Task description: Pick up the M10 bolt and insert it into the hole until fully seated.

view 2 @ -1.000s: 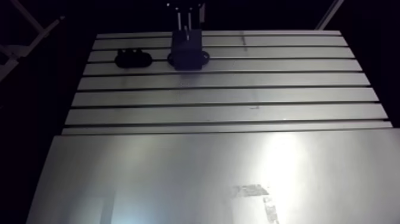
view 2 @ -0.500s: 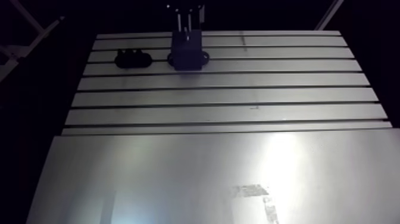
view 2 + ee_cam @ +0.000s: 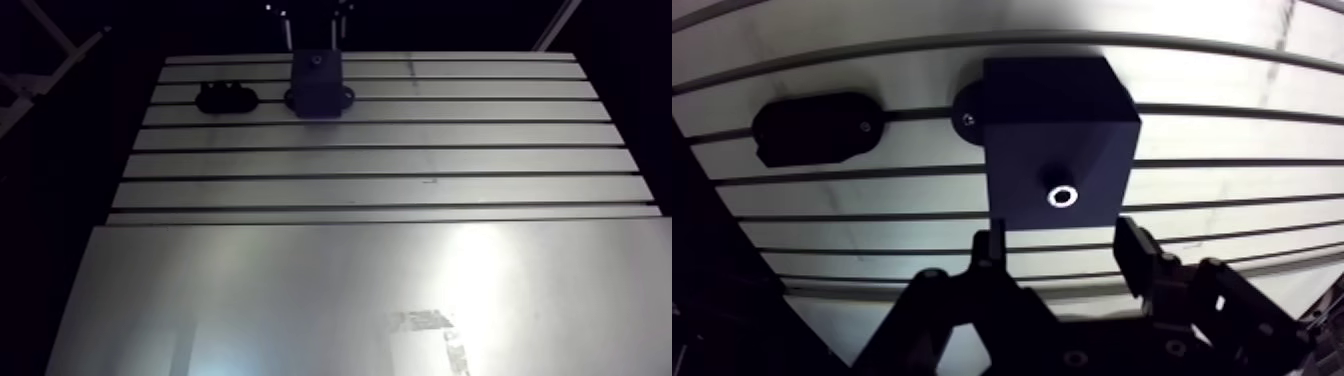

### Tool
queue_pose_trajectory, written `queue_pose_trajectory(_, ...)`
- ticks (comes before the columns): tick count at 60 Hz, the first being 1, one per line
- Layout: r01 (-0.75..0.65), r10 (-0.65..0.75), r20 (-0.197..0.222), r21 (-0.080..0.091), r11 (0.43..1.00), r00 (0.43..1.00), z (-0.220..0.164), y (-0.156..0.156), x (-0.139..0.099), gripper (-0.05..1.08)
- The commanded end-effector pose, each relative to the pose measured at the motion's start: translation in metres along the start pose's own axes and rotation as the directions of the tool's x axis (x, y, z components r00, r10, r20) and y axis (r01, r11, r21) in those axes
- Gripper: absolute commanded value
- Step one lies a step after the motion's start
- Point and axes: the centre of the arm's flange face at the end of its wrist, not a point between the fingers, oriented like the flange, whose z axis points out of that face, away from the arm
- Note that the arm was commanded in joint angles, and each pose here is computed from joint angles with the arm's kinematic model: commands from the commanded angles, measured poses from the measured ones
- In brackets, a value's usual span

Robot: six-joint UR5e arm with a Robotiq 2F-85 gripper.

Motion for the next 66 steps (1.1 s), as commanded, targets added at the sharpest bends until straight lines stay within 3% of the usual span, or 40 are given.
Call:
queue_pose_trajectory(1, 0.003, -0.003, 0.002, -0.003, 1.000, 1.000, 0.001, -0.002, 0.000, 0.01)
queue_pose_trajectory(25, 0.000, 0.000, -0.017, 0.003, 1.000, 1.000, -0.009, -0.002, -0.009, 0.01)
queue_pose_trajectory(29, 0.000, 0.000, -0.054, 0.003, 1.000, 0.999, -0.024, -0.001, -0.019, 0.01)
queue_pose_trajectory(33, 0.000, 0.000, -0.066, 0.003, 1.000, 0.998, -0.029, -0.001, -0.022, 0.01)
queue_pose_trajectory(34, -0.001, 0.002, -0.089, 0.005, 1.000, 0.996, -0.041, -0.001, -0.034, 0.01)
queue_pose_trajectory(43, -0.003, 0.004, -0.134, 0.006, 1.000, 0.991, -0.066, -0.002, -0.065, 0.01)
queue_pose_trajectory(49, -0.003, 0.004, -0.199, 0.006, 1.000, 0.980, -0.089, -0.002, -0.093, 0.01)
queue_pose_trajectory(51, 0.001, 0.001, -0.250, 0.011, 1.000, 0.968, -0.103, -0.002, -0.110, 0.01)
queue_pose_trajectory(55, 0.003, 0.001, -0.291, 0.014, 1.000, 0.957, -0.116, -0.003, -0.127, 0.01)
queue_pose_trajectory(66, 0.004, 0.000, -0.333, 0.010, 1.000, 0.943, -0.138, -0.003, -0.150, 0.01)
